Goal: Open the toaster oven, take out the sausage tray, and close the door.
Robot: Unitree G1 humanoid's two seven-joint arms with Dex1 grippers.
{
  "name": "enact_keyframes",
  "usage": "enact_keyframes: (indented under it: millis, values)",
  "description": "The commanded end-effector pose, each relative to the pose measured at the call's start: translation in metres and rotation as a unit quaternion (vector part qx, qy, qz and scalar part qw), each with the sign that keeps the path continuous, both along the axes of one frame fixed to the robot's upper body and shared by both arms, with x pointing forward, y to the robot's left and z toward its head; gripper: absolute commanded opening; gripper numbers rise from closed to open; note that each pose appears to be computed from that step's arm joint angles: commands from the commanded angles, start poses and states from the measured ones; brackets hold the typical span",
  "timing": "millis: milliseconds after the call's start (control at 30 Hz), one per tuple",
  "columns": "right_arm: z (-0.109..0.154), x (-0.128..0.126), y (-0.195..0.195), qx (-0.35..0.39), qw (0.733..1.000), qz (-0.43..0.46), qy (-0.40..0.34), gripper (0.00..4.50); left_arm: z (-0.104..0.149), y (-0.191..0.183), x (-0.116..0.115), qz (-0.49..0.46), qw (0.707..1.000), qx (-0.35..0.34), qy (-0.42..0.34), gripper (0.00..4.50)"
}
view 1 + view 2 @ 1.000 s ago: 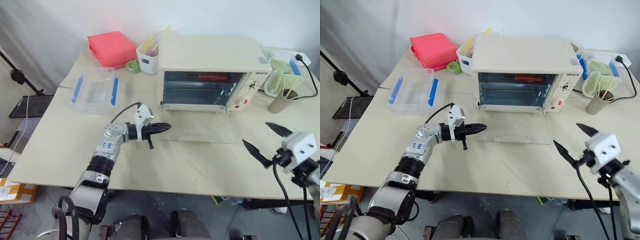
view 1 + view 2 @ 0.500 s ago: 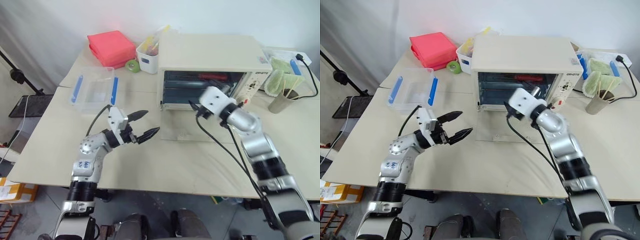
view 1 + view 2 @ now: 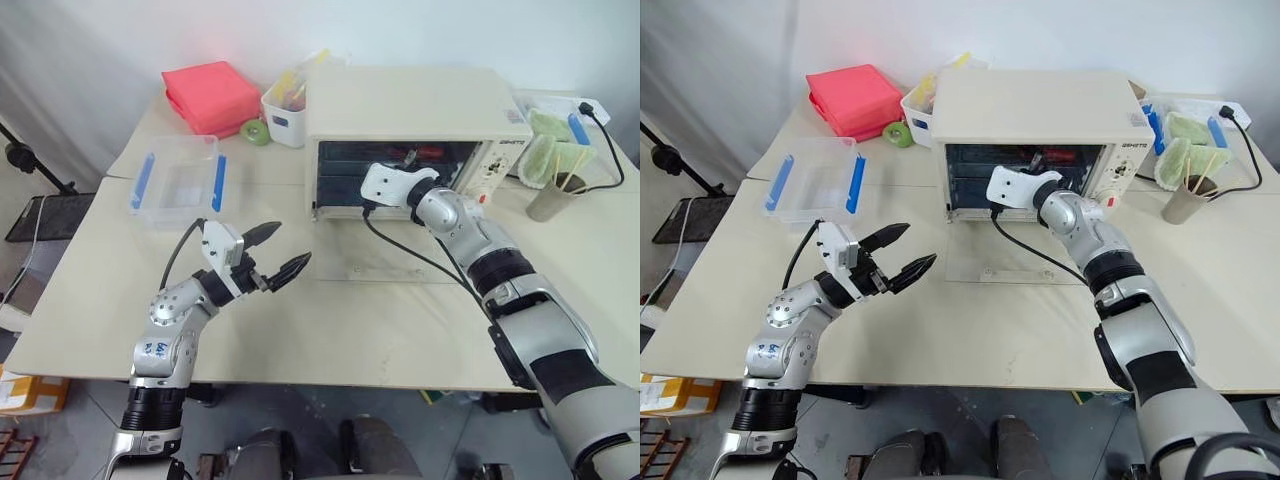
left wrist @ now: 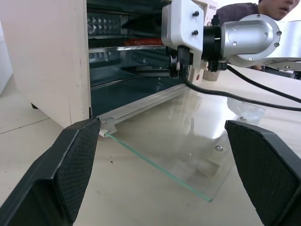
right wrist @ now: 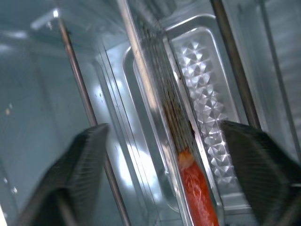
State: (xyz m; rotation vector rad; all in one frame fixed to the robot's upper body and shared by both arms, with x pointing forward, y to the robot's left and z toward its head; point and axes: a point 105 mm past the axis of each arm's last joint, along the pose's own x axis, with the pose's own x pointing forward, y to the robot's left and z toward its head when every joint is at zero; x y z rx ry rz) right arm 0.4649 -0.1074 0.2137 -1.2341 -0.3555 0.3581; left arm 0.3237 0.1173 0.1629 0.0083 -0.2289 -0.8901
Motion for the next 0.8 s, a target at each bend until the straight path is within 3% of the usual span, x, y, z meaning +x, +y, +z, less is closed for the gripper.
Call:
enact_keyframes:
  millis: [33,267,400,633,800]
  values:
    - [0.017,-0.001,0.011,0.0,0.999,0.018,-0.03,2.21,0.017,-0.01,0.0,-0.019,0.999,-0.005,-0.031,4.5]
    - [0.016,-0.001,0.017,-0.009,0.999,0.025,-0.039,0.01,0.032,-0.024,0.018,-0.053,0.997,-0.002,-0.05,4.5]
    - [0.025,0.0,0.018,-0.001,0.998,0.02,-0.053,0.01,0.057,-0.032,0.044,-0.079,0.995,-0.008,-0.066,4.5]
    - [0.029,-0.004,0.023,-0.018,0.997,0.039,-0.062,0.01,0.08,-0.036,0.072,-0.083,0.993,-0.03,-0.078,4.5]
    - [0.023,-0.023,0.022,-0.046,0.994,0.082,-0.058,0.01,0.085,-0.028,0.084,-0.071,0.994,-0.046,-0.07,4.5]
